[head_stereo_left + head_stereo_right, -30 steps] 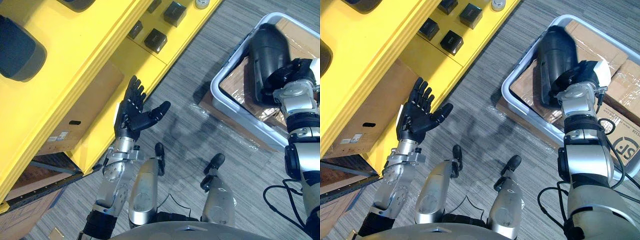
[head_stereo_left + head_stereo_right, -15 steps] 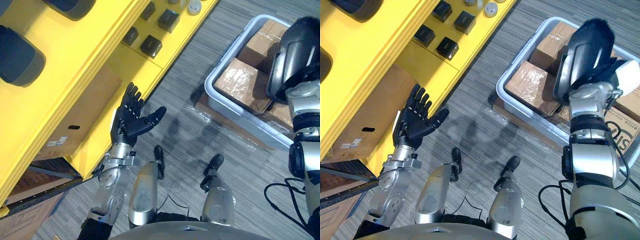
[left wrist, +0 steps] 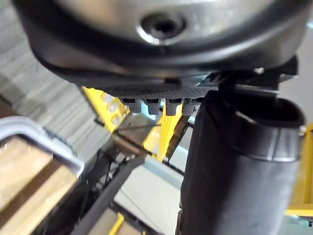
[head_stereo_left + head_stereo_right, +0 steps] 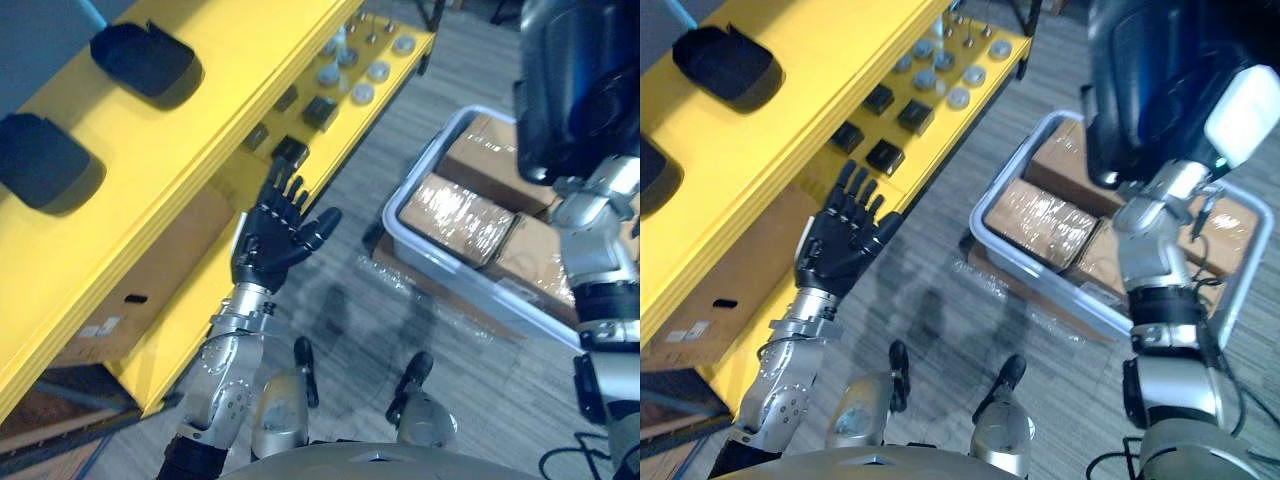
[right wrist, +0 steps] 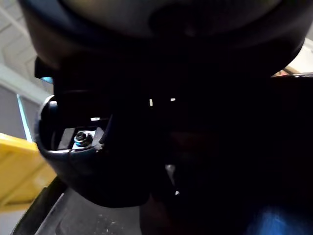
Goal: Walk over and take three plastic housings, then place them on the shelf
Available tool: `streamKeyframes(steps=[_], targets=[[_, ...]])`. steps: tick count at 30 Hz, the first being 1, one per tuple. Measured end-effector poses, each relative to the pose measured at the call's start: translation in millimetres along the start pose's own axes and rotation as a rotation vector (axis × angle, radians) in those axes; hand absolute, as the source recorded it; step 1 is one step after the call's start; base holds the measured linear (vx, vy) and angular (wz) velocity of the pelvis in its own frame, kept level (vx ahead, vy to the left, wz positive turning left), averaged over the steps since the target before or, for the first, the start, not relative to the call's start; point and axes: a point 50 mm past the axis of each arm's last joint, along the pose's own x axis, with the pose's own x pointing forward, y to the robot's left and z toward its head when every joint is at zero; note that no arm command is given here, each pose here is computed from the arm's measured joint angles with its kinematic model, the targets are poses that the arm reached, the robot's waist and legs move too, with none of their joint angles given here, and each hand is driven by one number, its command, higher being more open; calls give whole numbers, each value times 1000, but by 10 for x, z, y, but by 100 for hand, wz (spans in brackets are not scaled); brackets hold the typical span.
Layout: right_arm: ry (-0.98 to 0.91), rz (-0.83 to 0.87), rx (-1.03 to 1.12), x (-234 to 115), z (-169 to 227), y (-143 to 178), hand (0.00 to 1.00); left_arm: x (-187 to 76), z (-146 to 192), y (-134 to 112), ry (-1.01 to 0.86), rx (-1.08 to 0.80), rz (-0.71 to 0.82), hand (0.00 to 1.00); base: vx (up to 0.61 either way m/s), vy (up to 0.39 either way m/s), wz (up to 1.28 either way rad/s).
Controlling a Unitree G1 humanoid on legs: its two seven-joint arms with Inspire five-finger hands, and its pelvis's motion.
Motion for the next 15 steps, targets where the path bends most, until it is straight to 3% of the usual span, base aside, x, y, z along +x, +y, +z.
streamKeyframes(steps=[4, 15], targets=[[-11, 51, 119, -339, 162, 160, 0, 204, -203, -174, 102, -101, -60, 100, 61, 19, -25], [-68, 216, 306, -885, 478, 413, 0, 298, -375, -104, 176, -149, 37, 100, -22, 13, -16]])
